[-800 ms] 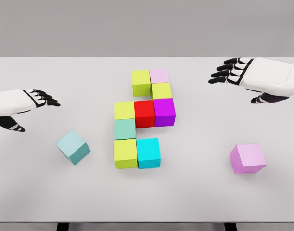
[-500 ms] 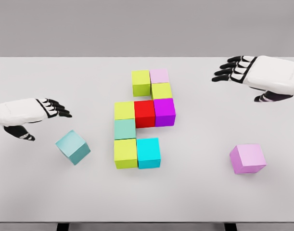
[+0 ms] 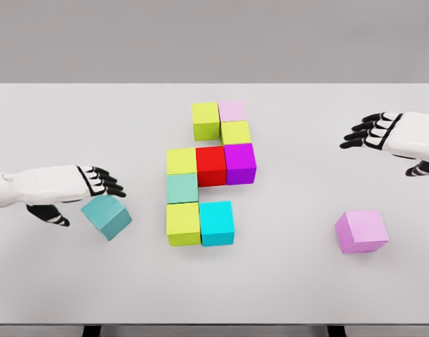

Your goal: Assemble the squares on the desktop into the number 2

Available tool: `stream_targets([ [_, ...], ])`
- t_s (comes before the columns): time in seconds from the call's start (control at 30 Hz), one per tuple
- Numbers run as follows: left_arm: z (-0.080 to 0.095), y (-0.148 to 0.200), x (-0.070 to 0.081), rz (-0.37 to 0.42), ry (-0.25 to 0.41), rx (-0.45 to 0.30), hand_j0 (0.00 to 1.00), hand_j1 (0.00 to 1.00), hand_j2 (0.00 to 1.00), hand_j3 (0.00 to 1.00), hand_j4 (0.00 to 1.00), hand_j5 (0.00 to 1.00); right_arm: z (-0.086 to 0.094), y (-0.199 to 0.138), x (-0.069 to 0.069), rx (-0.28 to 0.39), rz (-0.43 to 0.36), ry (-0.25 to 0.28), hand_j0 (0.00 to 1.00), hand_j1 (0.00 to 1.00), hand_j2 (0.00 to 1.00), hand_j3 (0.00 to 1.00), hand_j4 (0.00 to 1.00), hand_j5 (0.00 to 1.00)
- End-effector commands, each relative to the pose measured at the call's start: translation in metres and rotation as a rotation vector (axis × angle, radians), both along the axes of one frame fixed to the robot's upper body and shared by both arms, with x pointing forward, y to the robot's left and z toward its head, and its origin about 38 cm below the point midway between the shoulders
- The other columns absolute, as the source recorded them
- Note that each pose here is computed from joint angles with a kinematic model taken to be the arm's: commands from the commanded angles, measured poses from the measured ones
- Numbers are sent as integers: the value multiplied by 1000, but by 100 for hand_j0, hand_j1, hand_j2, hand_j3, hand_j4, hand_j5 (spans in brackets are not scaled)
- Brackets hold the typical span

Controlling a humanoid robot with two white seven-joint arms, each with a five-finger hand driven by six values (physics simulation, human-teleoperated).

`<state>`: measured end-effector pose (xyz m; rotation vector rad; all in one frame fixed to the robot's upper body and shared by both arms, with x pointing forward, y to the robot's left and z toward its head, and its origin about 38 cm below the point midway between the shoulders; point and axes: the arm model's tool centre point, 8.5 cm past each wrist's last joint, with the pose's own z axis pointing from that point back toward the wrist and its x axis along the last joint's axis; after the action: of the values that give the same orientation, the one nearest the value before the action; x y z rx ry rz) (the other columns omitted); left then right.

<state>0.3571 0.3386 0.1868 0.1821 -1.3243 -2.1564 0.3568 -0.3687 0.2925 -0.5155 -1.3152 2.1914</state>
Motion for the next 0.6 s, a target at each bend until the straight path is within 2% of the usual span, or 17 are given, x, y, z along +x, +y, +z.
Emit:
stream_targets([
  [0.0,0,-3,-1,-4,3,-8,100,100,100,100,100,100,2,-2,-1,-6,-5,2,100,100,100,100,100,100],
  [0.1,-2,-9,-1,-17,5,-21,100,100,100,100,100,100,-16,-2,-6,-24,0,60,100,100,100,100,100,100],
  [0.27,-3,-13,0,-24,6,-29,100,100,100,100,100,100,-36,5,-10,-34,22,119,100,100,100,100,100,100],
  [0.57,-7,-21,2,-44,-3,-25,100,100,100,100,100,100,-46,8,-12,-46,34,144,100,100,100,100,100,100],
])
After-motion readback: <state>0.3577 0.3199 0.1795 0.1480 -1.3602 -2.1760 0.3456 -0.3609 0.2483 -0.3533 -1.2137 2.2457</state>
